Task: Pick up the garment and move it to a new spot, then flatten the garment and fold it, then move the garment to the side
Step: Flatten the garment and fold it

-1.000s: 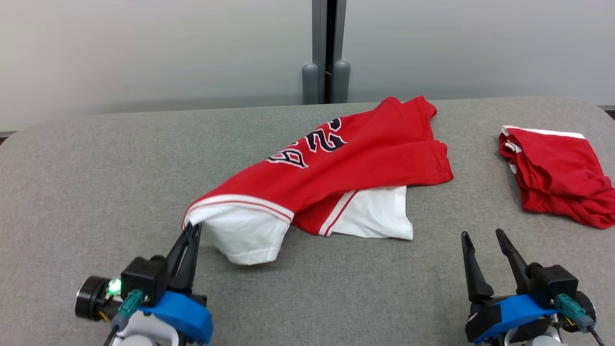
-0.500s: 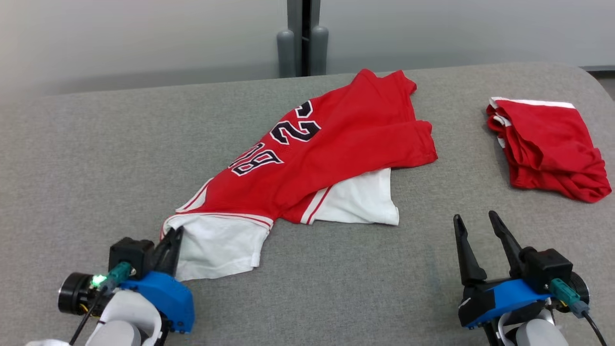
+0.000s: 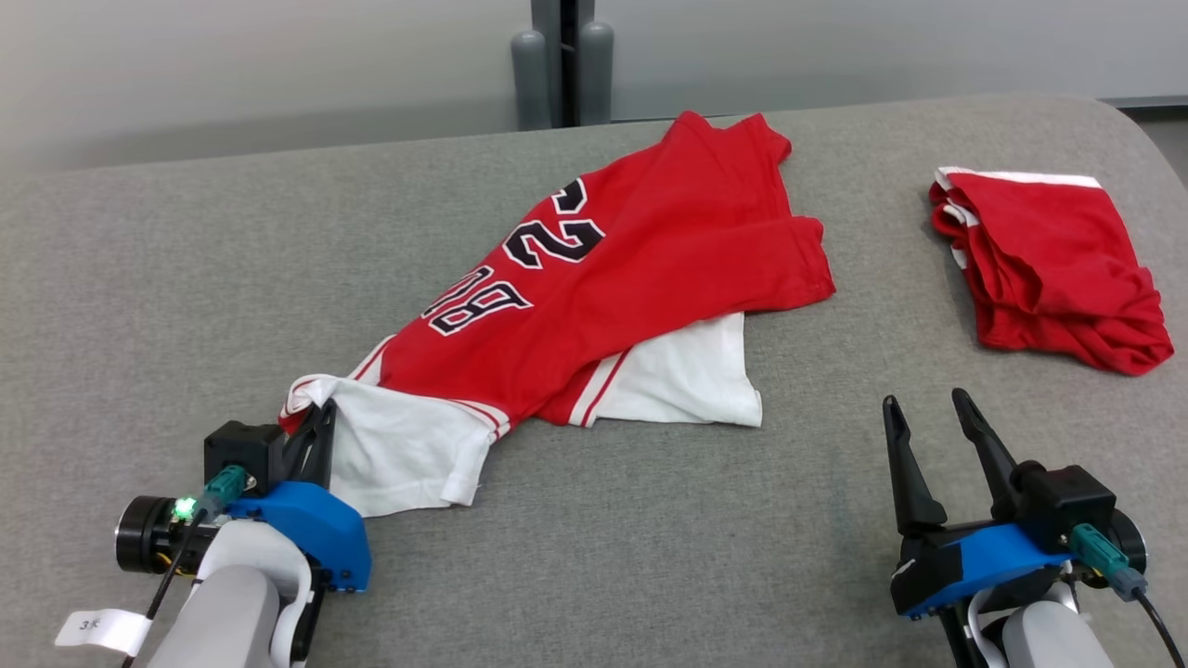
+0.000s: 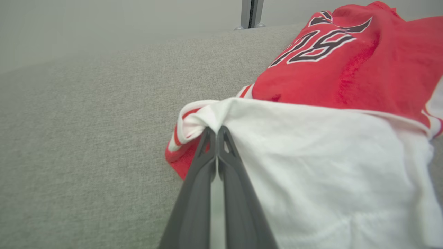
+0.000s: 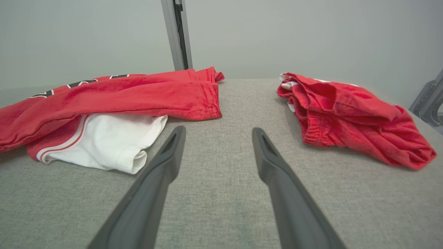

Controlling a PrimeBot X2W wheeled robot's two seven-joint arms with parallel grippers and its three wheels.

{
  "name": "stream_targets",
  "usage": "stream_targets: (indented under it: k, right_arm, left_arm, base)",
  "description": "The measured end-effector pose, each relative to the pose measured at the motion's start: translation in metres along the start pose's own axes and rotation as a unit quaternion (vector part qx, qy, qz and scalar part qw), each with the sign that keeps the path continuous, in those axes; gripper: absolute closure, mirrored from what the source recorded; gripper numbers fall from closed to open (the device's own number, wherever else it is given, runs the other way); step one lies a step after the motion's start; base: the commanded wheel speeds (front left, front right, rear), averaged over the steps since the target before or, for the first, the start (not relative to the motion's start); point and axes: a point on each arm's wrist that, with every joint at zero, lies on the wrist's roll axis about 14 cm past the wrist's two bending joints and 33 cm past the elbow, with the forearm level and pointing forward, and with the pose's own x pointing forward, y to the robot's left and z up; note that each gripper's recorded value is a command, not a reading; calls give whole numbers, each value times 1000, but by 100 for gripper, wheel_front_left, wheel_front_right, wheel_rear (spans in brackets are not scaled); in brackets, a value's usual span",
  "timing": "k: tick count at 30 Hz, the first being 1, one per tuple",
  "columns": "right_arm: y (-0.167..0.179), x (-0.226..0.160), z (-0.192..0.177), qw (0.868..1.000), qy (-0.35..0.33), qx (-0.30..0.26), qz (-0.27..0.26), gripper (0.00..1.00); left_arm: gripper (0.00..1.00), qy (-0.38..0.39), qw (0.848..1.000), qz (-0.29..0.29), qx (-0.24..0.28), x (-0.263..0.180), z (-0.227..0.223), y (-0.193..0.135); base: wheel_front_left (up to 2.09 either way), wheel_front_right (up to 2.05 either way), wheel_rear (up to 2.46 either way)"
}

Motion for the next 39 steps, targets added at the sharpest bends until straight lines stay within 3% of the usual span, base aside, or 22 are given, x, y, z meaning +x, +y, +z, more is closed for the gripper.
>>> stream_targets:
  k: [1, 14, 26, 39]
  right_arm:
    - [1, 1, 1, 1000, -1, -1, 1, 0]
    - [27, 4, 25, 999, -37, 3, 37, 0]
    - [31, -17, 30, 998, -47, 11, 44, 0]
    - [38, -26, 26, 998, -41, 10, 56, 0]
  left_arm:
    - [0, -6, 1000, 2, -2, -1, 1, 0]
    - [0, -121, 991, 34, -46, -42, 41, 2]
    - [0, -131, 986, 37, -95, -87, 18, -26]
    - [0, -146, 982, 55, -105, -103, 18, -24]
  base:
    - [0, 0, 0]
    - [0, 0, 0]
    - [0, 0, 0]
    - [0, 0, 0]
